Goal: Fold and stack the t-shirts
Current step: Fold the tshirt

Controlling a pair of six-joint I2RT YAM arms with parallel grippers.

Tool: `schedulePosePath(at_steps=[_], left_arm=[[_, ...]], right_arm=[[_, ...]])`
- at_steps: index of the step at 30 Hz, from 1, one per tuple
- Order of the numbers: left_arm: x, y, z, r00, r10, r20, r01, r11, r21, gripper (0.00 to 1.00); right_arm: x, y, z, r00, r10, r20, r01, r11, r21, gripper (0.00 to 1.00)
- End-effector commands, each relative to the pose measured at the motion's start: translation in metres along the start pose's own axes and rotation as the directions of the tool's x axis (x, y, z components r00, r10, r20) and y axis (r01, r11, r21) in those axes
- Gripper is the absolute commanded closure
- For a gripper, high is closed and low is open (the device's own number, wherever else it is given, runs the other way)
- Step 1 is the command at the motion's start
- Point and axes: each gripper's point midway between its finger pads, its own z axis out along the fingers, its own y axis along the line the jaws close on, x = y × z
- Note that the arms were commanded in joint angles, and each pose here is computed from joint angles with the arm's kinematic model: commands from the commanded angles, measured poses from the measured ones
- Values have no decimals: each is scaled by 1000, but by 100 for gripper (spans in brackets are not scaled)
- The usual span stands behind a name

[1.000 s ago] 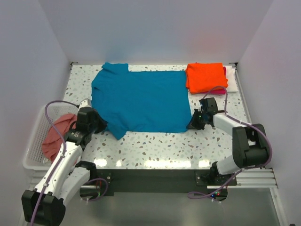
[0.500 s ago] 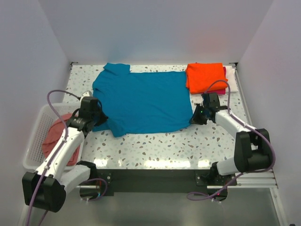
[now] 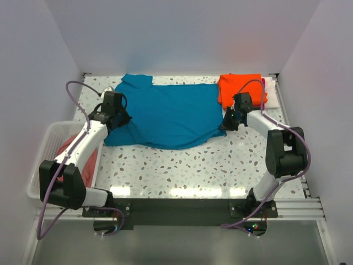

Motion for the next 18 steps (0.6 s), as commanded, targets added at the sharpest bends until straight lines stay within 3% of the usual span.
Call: schedulePosePath(at_steps=[1,18], left_arm=[[-45,-11,-1,993,-1,115,1,1000,1,100],[-88,-3,25,987,-35,154,42,998,-39,100]], right_arm=[[-25,9,1,999,31,35,-29,999,-34,95],[-59,4,15,994,104,38,-100,992,-79,96]])
